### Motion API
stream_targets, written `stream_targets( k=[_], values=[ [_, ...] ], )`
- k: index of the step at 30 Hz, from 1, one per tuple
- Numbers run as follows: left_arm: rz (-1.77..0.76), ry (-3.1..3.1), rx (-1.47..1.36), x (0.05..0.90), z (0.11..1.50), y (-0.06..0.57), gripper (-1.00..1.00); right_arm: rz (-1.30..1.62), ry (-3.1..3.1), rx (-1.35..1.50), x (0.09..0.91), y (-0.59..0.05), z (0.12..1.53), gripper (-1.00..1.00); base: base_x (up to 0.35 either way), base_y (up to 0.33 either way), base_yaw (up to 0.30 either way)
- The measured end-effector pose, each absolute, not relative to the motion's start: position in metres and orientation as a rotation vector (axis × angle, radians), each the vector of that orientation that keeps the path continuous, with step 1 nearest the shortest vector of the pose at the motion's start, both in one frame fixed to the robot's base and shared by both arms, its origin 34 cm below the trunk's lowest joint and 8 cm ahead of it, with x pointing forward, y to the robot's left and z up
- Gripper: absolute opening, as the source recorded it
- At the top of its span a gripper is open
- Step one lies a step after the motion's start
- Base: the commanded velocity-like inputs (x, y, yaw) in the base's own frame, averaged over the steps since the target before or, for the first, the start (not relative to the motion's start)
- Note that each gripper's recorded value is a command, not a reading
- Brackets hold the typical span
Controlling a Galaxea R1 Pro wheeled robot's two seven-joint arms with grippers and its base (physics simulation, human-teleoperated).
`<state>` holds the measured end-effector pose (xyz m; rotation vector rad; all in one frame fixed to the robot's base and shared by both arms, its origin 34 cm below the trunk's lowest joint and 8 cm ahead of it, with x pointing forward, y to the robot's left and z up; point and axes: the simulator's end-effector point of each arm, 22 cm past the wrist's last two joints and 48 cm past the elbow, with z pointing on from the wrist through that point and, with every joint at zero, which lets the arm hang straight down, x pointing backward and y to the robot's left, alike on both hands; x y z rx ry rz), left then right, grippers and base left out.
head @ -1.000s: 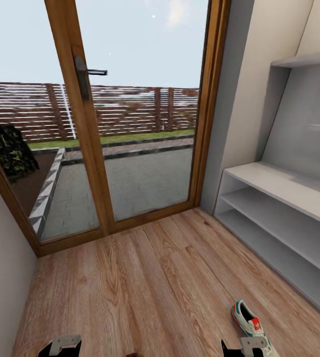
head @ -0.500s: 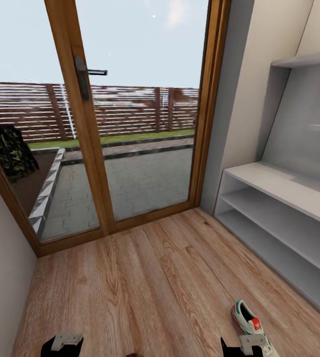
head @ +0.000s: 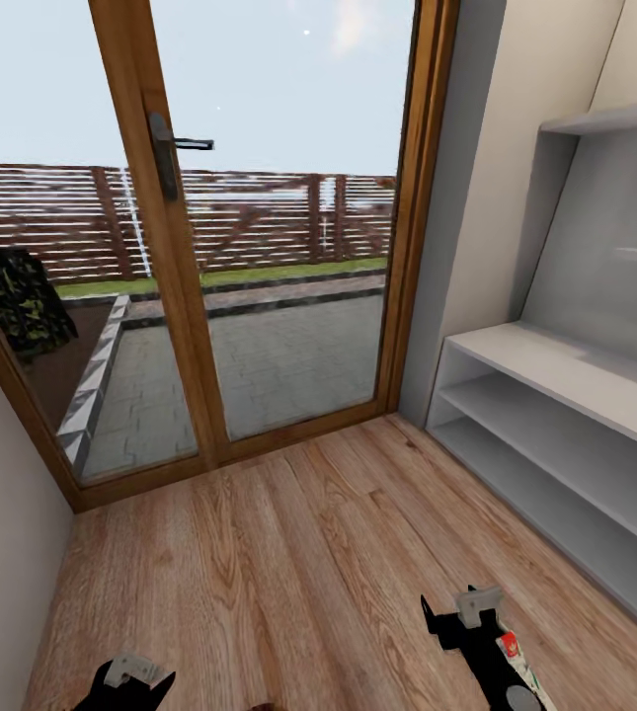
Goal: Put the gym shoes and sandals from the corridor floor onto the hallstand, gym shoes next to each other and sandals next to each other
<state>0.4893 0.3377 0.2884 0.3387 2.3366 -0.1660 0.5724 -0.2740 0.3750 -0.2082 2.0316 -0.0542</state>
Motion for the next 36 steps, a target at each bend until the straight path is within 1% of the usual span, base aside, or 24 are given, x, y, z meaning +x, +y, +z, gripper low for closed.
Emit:
stream_targets(
  k=[4, 6, 9, 16, 28, 36],
  values=[
    [-0.219, 2.331, 0.429, 0.492, 0.291, 0.325, 1.0, 0.005, 2.009, -0.28, 0.595, -0.256, 0.392, 1.0, 0.0, 0.0, 0.0],
    [-0.267, 2.331, 0.55, 0.49, 0.292, 0.311, 1.0, 0.092, 2.018, -0.349, 0.62, -0.236, 0.407, 1.0, 0.0, 0.0, 0.0],
    [-0.287, 2.334, 0.615, 0.487, 0.29, 0.304, 1.0, 0.144, 2.026, -0.381, 0.64, -0.225, 0.423, 1.0, 0.0, 0.0, 0.0],
    [-0.3, 2.355, 0.649, 0.486, 0.288, 0.299, 1.0, 0.194, 2.009, -0.418, 0.67, -0.212, 0.458, 1.0, 0.0, 0.0, 0.0],
    [-0.301, 2.375, 0.66, 0.483, 0.285, 0.3, 1.0, 0.358, 1.992, -0.528, 0.67, -0.179, 0.486, 1.0, 0.0, 0.0, 0.0],
    [-0.298, 2.382, 0.691, 0.475, 0.281, 0.3, 1.0, 0.384, 1.993, -0.549, 0.668, -0.177, 0.488, 1.0, 0.0, 0.0, 0.0]
  ],
)
